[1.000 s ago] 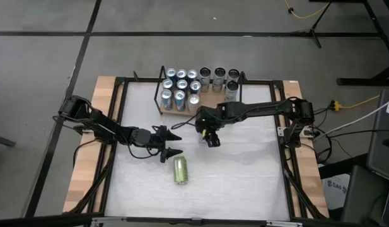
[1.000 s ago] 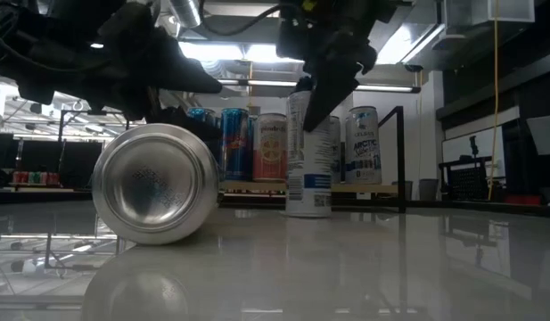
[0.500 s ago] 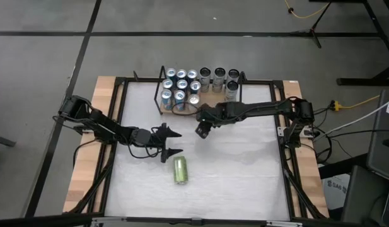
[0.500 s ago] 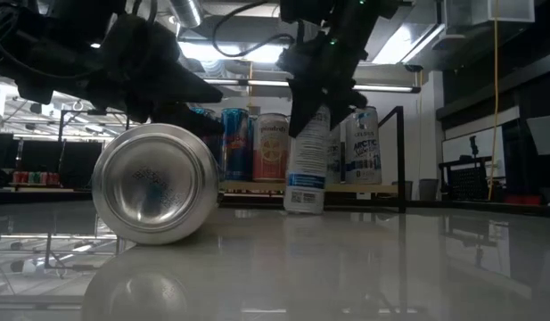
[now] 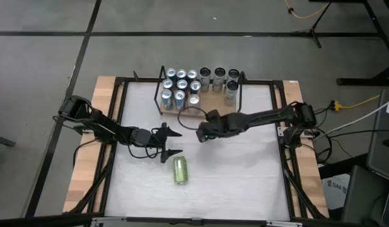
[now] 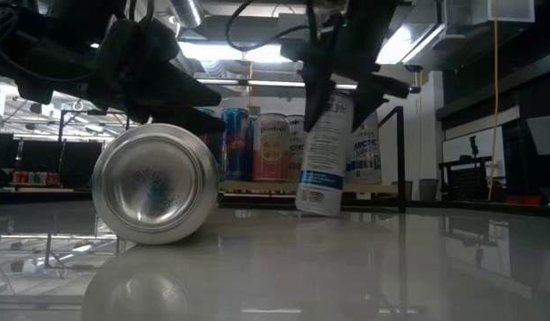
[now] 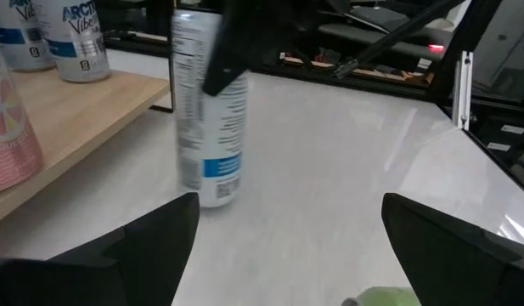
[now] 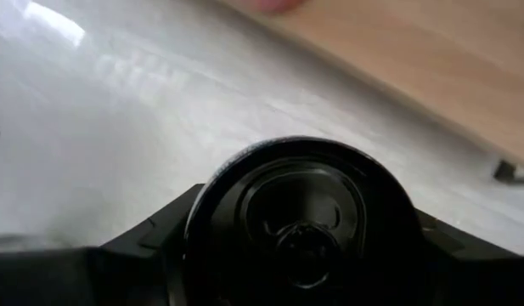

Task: Place canned beverage on shelf
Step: Put the white blue soda can on the shelf aligned with the other white blue soda can

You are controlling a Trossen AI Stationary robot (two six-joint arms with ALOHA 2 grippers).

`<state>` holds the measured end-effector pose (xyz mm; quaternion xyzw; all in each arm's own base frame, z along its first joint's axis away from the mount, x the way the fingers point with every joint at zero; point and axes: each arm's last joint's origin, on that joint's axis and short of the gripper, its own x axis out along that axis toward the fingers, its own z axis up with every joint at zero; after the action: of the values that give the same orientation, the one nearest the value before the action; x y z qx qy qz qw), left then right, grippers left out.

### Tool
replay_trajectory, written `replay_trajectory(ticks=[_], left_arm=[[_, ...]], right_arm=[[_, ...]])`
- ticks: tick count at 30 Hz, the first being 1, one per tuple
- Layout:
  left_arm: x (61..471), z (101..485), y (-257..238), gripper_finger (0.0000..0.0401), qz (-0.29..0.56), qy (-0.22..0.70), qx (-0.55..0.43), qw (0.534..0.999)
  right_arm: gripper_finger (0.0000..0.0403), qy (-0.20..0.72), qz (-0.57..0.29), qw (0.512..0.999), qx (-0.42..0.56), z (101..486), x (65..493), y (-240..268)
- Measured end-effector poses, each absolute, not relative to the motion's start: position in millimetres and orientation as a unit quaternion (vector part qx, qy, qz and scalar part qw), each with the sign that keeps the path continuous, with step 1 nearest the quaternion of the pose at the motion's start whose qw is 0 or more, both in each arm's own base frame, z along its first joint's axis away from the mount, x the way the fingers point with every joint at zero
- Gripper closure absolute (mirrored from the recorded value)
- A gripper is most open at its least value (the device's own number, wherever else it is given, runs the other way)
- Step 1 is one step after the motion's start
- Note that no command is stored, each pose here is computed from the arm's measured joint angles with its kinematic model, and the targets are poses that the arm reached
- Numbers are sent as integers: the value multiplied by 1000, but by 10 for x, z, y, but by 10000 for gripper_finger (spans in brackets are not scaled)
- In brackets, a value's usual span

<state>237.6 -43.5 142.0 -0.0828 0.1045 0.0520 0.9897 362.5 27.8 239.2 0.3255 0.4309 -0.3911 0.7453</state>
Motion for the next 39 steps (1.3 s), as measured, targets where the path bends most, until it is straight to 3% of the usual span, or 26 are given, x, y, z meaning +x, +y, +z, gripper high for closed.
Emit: replay_trajectory(ticks=[9, 22, 39], left_arm=[[2376, 1419, -435, 37, 51, 105, -83, 990], [2374, 1413, -435, 37, 51, 108, -82, 989], [2353, 1337, -434, 37, 55, 147, -76, 985]], right_arm=[[144, 464, -399, 732, 300, 2382, 3514, 445], [105, 483, -386, 735, 279, 2333, 3516, 437], [99, 488, -374, 733, 292, 2346, 3524, 446]])
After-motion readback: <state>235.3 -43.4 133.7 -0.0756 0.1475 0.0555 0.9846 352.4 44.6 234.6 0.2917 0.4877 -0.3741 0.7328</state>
